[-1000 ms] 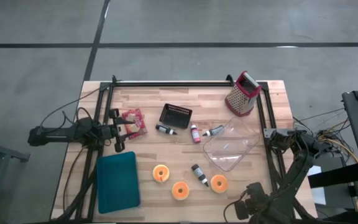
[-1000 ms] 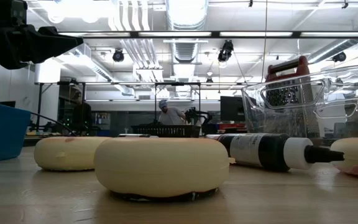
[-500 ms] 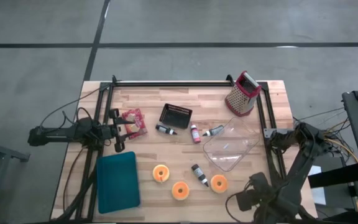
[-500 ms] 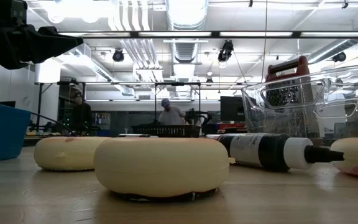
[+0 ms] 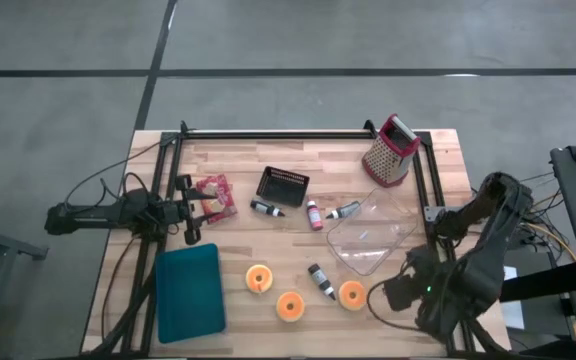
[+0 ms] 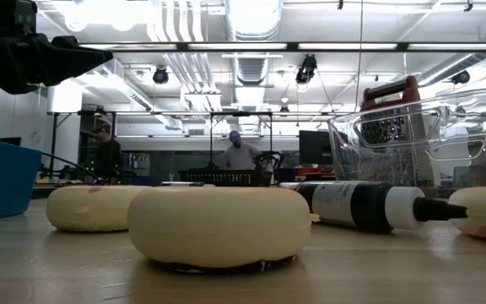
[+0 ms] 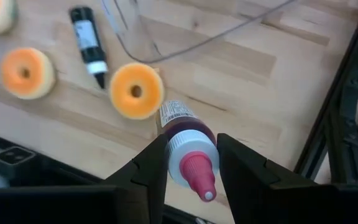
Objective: Pick & Place Food Item
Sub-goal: Put the bottom pink food coloring bottle into the transparent bin, then put the top right black food coloring bottle into the transparent bin
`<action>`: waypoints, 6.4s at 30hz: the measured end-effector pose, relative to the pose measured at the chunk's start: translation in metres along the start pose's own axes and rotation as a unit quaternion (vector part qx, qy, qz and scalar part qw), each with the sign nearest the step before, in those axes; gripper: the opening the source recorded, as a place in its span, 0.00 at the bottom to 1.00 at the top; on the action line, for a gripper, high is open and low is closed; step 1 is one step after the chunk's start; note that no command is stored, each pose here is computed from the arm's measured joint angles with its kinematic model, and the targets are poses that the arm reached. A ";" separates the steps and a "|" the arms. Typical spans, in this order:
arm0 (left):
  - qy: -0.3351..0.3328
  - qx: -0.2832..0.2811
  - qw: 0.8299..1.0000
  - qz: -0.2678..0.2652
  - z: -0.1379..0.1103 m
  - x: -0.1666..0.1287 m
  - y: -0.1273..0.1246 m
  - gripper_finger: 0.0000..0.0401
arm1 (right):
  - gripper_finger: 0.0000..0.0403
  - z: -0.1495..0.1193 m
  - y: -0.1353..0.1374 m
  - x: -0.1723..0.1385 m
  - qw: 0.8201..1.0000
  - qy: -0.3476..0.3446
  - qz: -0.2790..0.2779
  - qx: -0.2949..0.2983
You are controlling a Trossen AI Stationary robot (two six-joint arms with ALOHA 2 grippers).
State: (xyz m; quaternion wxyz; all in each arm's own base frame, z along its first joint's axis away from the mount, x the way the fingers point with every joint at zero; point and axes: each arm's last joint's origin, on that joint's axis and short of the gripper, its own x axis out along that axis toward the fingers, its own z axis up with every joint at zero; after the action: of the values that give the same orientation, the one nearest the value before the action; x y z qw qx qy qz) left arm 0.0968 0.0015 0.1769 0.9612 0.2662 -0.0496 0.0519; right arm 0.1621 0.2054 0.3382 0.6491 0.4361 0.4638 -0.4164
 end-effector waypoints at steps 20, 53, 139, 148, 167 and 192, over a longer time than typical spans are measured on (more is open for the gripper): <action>0.001 0.000 1.000 0.000 0.000 0.000 0.000 0.50 | 0.31 0.090 0.025 0.004 0.996 -0.052 0.004 -0.076; 0.001 0.000 1.000 0.000 0.000 0.000 0.000 0.50 | 0.30 0.091 0.030 0.082 0.998 0.020 -0.034 -0.051; 0.001 0.000 1.000 0.000 0.000 0.000 0.000 0.50 | 0.33 0.150 -0.067 0.128 0.981 0.012 -0.136 0.142; 0.001 0.000 1.000 0.000 0.000 0.000 0.000 0.50 | 0.34 0.149 -0.066 0.131 0.979 0.011 -0.131 0.154; 0.001 0.000 1.000 0.000 0.000 0.000 0.000 0.50 | 0.48 0.149 -0.065 0.132 0.977 0.010 -0.125 0.173; 0.001 0.000 1.000 0.000 0.000 0.000 0.000 0.50 | 0.46 0.164 -0.044 0.085 0.989 -0.058 -0.060 0.122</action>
State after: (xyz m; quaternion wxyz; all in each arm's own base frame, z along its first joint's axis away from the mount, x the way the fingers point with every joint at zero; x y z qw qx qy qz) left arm 0.0969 0.0015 0.1766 0.9613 0.2664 -0.0484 0.0518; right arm 0.1783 0.0258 0.2788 0.5905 0.4583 0.3964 -0.5331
